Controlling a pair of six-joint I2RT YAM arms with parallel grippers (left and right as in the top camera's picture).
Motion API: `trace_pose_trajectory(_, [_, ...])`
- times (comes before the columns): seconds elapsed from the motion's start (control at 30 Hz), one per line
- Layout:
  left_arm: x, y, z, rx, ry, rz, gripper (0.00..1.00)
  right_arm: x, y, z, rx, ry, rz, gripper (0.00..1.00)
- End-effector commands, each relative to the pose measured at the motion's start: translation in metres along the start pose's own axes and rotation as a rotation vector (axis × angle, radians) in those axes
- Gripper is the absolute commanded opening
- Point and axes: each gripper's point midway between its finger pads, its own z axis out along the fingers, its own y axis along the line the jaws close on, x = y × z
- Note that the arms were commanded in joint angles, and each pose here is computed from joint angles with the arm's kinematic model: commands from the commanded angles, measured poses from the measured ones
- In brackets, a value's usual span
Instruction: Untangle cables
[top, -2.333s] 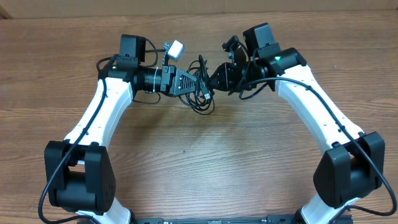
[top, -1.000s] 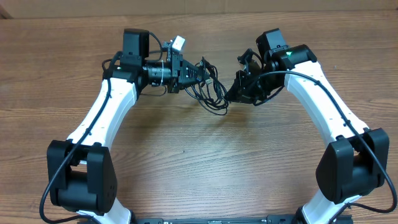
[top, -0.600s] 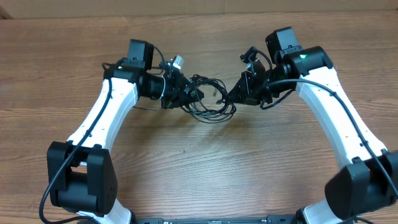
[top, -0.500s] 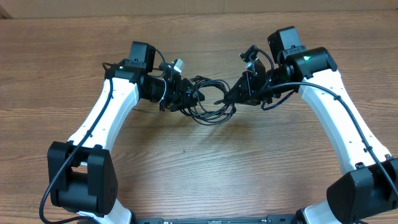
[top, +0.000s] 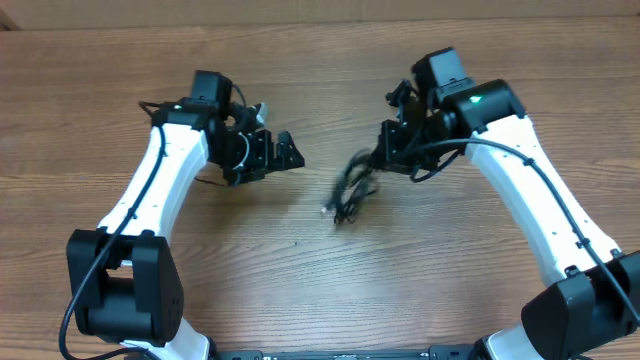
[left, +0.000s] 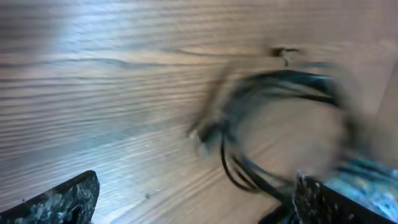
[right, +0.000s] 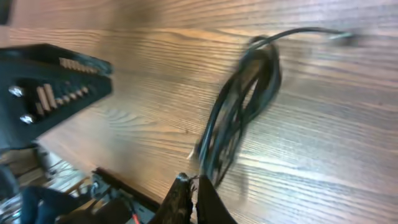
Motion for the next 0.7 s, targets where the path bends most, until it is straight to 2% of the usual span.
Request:
trace_pose_trajectory(0.0, [-0.006, -0.006, -0.012, -0.009, -0.048, 0.035, 1.00, -0.013, 0.006, -0.017, 0.105, -0.129, 0.068, 0.04])
trace_pose_trajectory(0.07, [-0.007, -0.017, -0.012, 0.053, -0.049, 0.069, 1.00, -0.014, 0.010, -0.015, 0.101, -0.136, 0.081, 0.04])
trace_pose_trajectory(0.13, [-0.005, -0.043, -0.013, 0.180, -0.038, 0.138, 1.00, -0.016, 0.015, -0.014, 0.090, -0.147, 0.074, 0.04])
trace_pose_trajectory(0.2, [-0.001, -0.058, -0.010, 0.233, -0.025, 0.170, 0.97, -0.017, 0.015, -0.014, 0.093, -0.153, 0.074, 0.04])
trace_pose_trajectory(0.23, [0.002, -0.062, -0.007, 0.236, -0.016, 0.184, 0.95, -0.021, 0.008, -0.017, 0.112, -0.169, 0.095, 0.04])
trace_pose_trajectory(0.33, [0.013, -0.085, 0.009, 0.245, 0.016, 0.261, 0.92, -0.034, -0.020, -0.035, 0.128, -0.201, 0.191, 0.20])
trace_pose_trajectory(0.4, [0.024, -0.108, 0.028, 0.243, 0.034, 0.353, 0.92, -0.044, -0.048, -0.056, 0.135, -0.227, 0.276, 0.28])
trace_pose_trajectory(0.5, [0.031, -0.129, 0.059, 0.205, 0.033, 0.439, 0.91, -0.049, -0.099, -0.087, 0.176, -0.257, 0.372, 0.32])
trace_pose_trajectory(0.67, [0.035, -0.126, 0.099, 0.152, 0.053, 0.572, 0.85, -0.040, -0.148, -0.112, 0.206, -0.260, 0.465, 0.33])
